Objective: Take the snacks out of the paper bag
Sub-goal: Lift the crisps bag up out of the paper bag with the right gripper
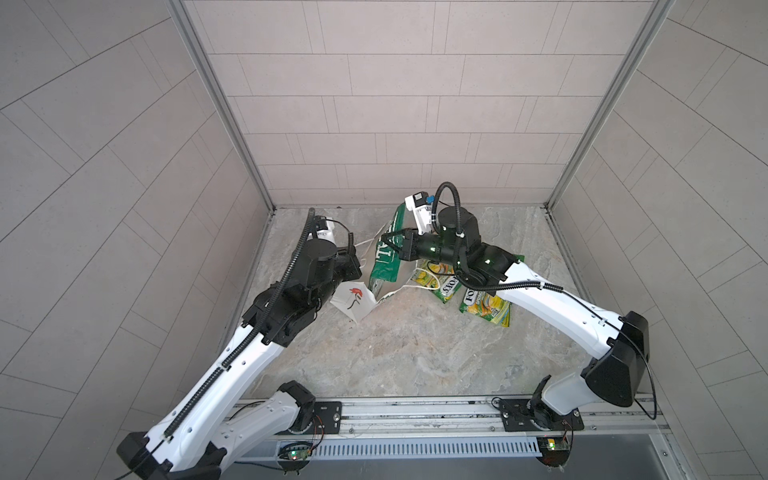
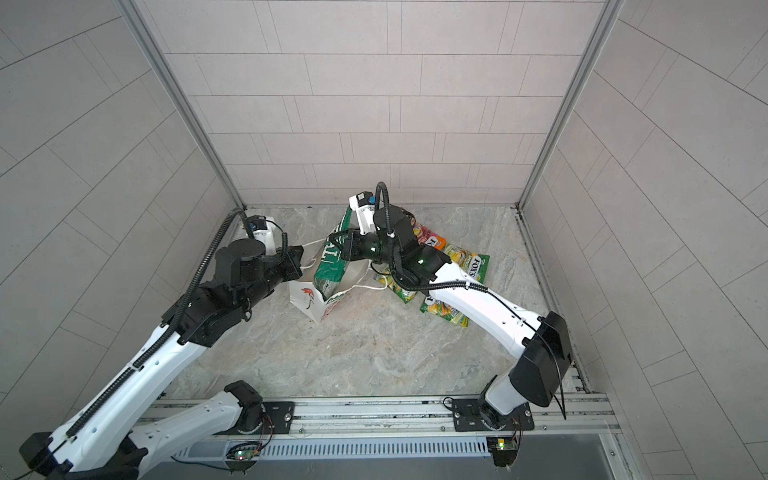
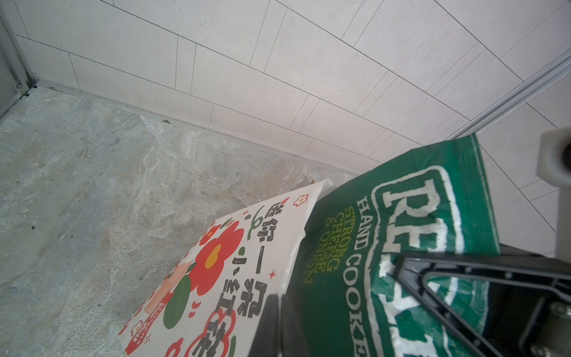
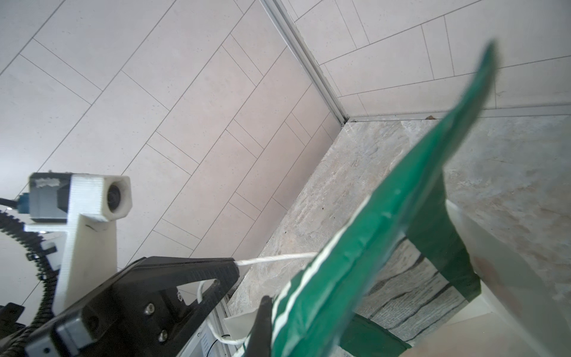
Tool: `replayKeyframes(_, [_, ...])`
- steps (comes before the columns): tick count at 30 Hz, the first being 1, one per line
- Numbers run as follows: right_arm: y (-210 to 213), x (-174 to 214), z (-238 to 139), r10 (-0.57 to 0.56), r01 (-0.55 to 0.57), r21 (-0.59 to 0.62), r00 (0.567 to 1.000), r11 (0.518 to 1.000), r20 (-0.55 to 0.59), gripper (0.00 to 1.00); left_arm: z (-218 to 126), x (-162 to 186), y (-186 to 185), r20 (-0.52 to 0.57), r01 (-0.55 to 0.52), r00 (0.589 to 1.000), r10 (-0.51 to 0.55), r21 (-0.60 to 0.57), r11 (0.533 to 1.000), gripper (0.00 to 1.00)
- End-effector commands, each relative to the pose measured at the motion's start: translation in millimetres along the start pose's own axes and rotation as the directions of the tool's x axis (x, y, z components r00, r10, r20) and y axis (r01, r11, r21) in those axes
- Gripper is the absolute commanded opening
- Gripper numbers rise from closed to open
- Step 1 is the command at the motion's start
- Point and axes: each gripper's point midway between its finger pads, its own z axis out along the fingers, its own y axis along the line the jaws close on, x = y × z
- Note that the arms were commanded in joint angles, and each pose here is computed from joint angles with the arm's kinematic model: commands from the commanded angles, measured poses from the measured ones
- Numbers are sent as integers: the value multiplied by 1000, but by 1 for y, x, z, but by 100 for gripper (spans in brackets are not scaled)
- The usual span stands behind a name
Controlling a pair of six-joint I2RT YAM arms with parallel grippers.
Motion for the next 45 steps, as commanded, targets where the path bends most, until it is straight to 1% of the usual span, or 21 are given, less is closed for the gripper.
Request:
replayKeyframes(1, [30, -28, -10, -15, 21, -89, 998, 996, 62, 0, -6, -7, 5, 24, -6, 1000, 6, -21, 1000, 0])
replayKeyframes(16, [69, -90, -52, -42, 71, -135, 978, 988, 207, 0, -9, -10, 9, 38, -6, 999, 8, -33, 999, 0])
replayKeyframes(27, [110, -143, -96, -64, 133, -182, 937, 974, 342, 0, -11, -11, 12, 40, -13, 999, 15, -42, 999, 0])
replayKeyframes(30, [115, -156, -109, -68, 144, -178, 924, 973, 377, 0, -12, -12, 11, 44, -12, 999, 13, -36, 999, 0])
replayKeyframes(32, [111, -163, -117, -72, 145, -158, 915, 977, 398, 0, -13, -12, 10, 43, -12, 999, 14, -30, 999, 0])
replayKeyframes(35, [95, -173, -132, -77, 132, -97, 899, 987, 430, 0, -13, -12, 8, 43, -13, 999, 14, -24, 1000, 0])
replayKeyframes(39, [65, -186, -160, -85, 97, -1, 873, 995, 479, 0, -13, -13, 5, 43, -12, 999, 12, -6, 1000, 0])
replayKeyframes(45, [12, -200, -207, -72, 20, 104, 846, 994, 528, 0, -14, -15, 4, 50, -13, 999, 13, 0, 1000, 0])
